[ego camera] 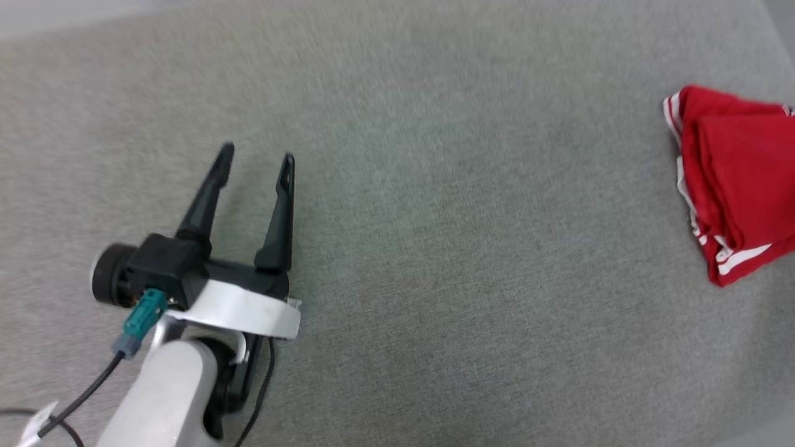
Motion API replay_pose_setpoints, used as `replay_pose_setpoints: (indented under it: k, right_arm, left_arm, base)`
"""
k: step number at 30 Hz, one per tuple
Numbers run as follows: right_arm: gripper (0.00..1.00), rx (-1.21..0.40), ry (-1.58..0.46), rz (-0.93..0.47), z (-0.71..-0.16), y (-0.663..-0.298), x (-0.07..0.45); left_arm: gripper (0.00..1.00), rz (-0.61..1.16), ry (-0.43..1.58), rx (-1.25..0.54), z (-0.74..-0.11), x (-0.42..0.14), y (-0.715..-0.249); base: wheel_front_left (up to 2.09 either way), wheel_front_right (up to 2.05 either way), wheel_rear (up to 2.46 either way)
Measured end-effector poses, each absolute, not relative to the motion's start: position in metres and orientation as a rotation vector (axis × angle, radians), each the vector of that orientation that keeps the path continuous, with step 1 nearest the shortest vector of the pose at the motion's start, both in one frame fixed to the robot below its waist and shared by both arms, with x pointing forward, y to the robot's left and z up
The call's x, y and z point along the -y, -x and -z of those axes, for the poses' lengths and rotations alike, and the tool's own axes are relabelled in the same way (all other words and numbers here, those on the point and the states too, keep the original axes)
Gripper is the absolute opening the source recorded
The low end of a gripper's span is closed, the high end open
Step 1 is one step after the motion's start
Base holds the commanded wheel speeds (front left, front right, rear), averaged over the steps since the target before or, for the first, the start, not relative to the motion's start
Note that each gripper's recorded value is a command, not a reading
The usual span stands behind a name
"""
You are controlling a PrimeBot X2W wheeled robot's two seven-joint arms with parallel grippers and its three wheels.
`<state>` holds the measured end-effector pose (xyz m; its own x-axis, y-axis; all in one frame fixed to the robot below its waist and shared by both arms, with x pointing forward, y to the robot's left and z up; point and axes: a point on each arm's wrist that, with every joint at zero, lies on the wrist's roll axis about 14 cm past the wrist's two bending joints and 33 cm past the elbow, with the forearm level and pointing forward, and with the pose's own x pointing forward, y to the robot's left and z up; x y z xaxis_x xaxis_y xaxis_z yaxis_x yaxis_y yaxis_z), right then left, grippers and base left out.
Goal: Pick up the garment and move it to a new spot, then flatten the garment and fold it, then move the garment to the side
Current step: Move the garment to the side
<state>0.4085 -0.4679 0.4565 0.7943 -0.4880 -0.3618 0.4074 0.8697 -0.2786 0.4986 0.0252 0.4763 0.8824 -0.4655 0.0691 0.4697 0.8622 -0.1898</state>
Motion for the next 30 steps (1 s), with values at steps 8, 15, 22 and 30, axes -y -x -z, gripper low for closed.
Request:
replay_pose_setpoints:
  k: [8,15,22,30]
  right_arm:
    - [1.0,-0.332,0.107,0.292,-0.46,-0.4,0.389]
    - [1.0,-0.254,0.006,0.097,-0.464,-0.411,0.294]
    - [1.0,-0.149,-0.019,-0.074,-0.491,-0.419,0.211]
    - [1.0,-0.038,-0.025,-0.134,-0.527,-0.394,0.172]
  left_arm:
    - [1.0,0.38,0.197,0.027,-0.499,-0.056,-0.463]
    - [1.0,0.253,0.192,0.033,-0.509,-0.097,-0.434]
    - [1.0,0.116,0.145,0.069,-0.521,-0.15,-0.413]
    - [1.0,0.037,0.094,0.081,-0.527,-0.182,-0.389]
  base:
    - [0.0,0.0,0.0]
    - [0.0,0.0,0.0]
    - [0.0,0.0,0.0]
    - [0.0,0.0,0.0]
